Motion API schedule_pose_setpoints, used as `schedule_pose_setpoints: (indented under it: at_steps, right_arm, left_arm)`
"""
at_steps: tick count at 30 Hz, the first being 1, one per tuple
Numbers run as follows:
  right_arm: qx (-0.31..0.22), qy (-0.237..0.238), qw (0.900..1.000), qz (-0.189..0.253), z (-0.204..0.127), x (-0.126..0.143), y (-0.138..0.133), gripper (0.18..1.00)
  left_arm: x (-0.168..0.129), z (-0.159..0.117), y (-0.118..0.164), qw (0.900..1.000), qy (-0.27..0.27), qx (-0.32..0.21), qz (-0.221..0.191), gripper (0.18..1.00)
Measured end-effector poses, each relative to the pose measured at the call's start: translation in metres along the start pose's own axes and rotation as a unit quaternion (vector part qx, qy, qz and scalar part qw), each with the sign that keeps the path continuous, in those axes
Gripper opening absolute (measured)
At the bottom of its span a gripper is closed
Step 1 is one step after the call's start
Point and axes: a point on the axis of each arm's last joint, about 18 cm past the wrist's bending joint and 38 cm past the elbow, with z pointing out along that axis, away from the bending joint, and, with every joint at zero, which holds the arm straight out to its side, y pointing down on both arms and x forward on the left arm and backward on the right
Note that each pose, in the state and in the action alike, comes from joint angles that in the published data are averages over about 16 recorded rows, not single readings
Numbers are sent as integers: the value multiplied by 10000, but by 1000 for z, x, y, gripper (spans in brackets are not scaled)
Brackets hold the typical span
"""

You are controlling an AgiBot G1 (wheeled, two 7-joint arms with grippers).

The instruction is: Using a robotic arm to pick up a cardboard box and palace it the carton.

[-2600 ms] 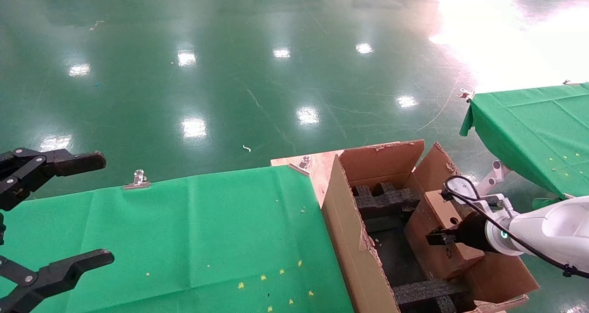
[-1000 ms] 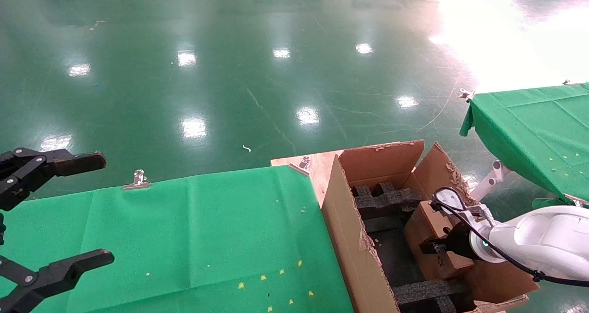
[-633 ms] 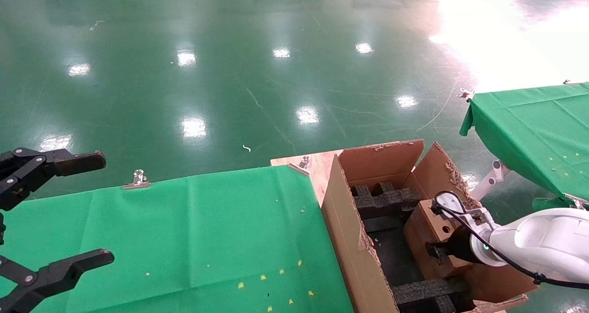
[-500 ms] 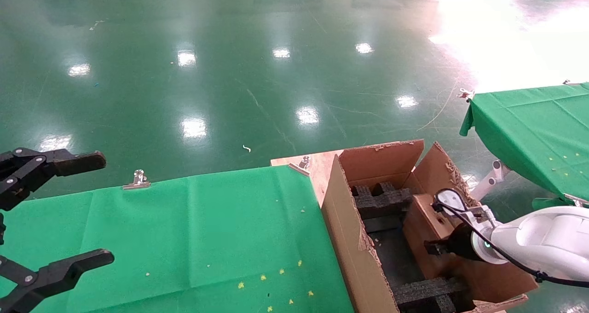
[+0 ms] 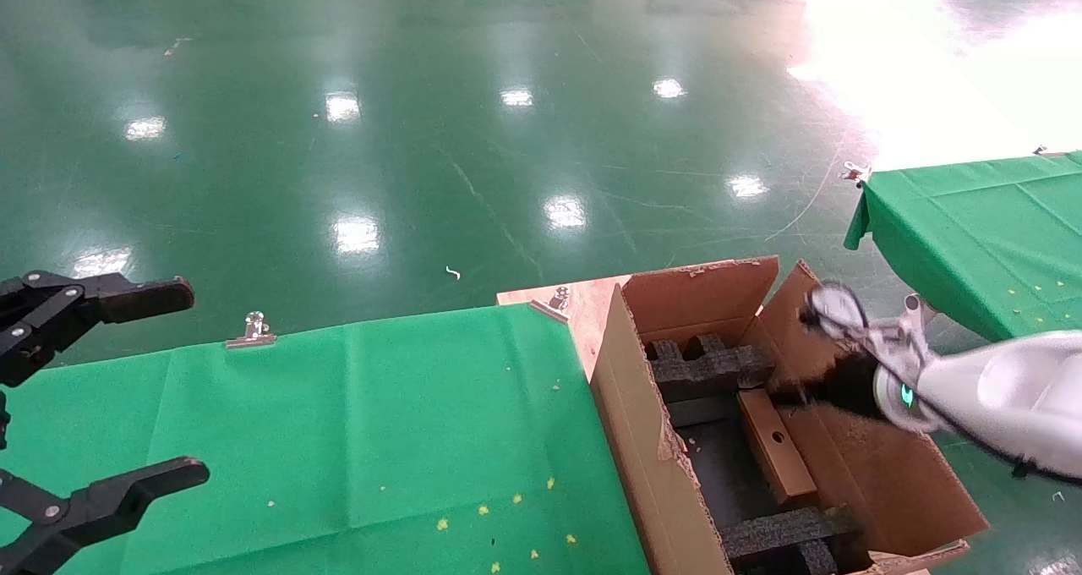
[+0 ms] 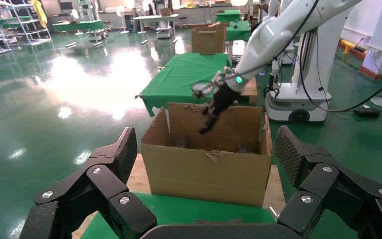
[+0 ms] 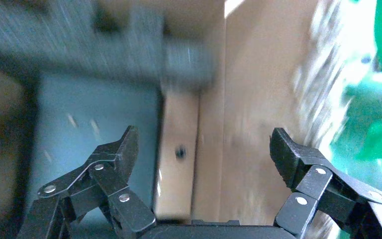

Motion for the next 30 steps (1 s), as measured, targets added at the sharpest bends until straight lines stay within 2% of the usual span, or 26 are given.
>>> schedule_pose_setpoints:
  at_steps: [7,14,22,30]
  right_arm:
    - [835,-368,9958,103,-21,-10,-52,971]
    - [1567,-988,9824,223,-36,-32,-84,998]
    - [2022,-1481,9674,374,-44,-49,-96,1001]
    - [2023,-1512,9668,387,-43,-53,-98,1001]
  left_arm:
    - [0,0,0,10000,0,0,0,1001]
    - [0,0,0,10000,0,0,0,1001]
    - [0,0,0,10000,-2,2,-1,1001]
    - [0,0,0,10000,-4,4,-2,1001]
